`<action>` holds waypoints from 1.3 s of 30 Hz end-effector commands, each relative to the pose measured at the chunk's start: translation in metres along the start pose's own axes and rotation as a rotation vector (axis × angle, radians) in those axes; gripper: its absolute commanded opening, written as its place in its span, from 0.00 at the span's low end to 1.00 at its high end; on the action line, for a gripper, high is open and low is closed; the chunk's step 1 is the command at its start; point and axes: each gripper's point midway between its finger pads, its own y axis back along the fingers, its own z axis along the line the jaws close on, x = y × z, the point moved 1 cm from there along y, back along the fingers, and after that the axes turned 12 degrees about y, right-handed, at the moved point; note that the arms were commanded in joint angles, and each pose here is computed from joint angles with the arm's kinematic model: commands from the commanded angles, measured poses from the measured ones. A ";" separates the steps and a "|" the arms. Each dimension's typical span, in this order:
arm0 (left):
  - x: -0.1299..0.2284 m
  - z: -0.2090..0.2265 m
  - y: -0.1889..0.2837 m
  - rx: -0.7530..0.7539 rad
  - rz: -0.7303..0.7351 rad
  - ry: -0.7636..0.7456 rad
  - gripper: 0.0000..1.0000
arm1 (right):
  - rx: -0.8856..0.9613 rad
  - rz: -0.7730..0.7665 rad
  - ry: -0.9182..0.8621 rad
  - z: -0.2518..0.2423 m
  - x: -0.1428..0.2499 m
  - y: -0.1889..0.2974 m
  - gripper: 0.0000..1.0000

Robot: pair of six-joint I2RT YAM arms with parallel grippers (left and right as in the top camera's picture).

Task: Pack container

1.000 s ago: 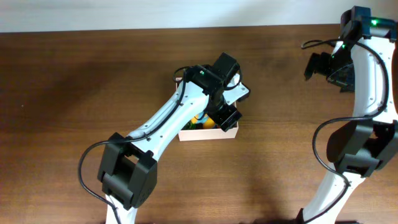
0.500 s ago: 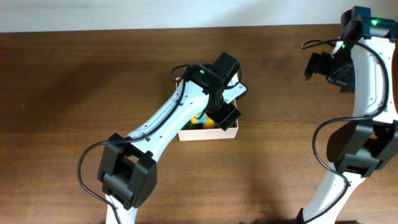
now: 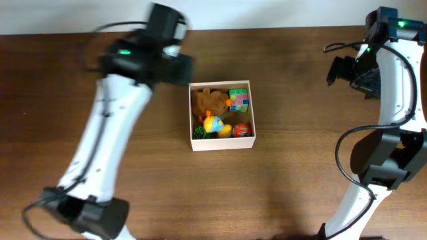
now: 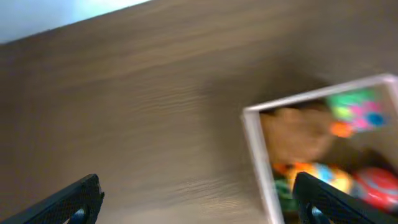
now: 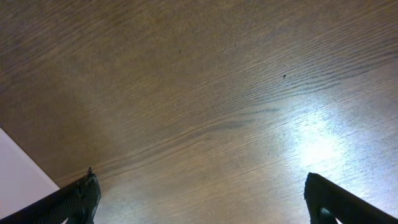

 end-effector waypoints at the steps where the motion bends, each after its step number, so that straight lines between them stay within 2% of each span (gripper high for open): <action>1: -0.002 0.052 -0.002 -0.081 0.023 0.112 0.99 | -0.002 -0.022 -0.005 -0.001 -0.002 0.007 0.99; 5: 0.004 0.067 -0.011 -0.013 0.071 0.173 0.99 | -0.002 -0.022 -0.005 -0.001 -0.002 0.007 0.99; 10: 0.001 0.080 -0.012 -0.025 0.065 0.201 0.99 | -0.002 -0.022 -0.005 -0.001 -0.002 0.007 0.99; 32: 0.002 0.078 -0.012 -0.012 0.070 0.178 0.99 | -0.002 -0.022 -0.005 -0.001 -0.002 0.007 0.99; 35: -0.003 0.078 -0.003 -0.007 0.036 0.183 0.99 | -0.002 -0.022 -0.005 -0.001 -0.002 0.007 0.99; 39: -0.007 0.085 0.039 -0.008 -0.051 0.197 0.99 | -0.002 -0.022 -0.005 -0.001 -0.002 0.007 0.99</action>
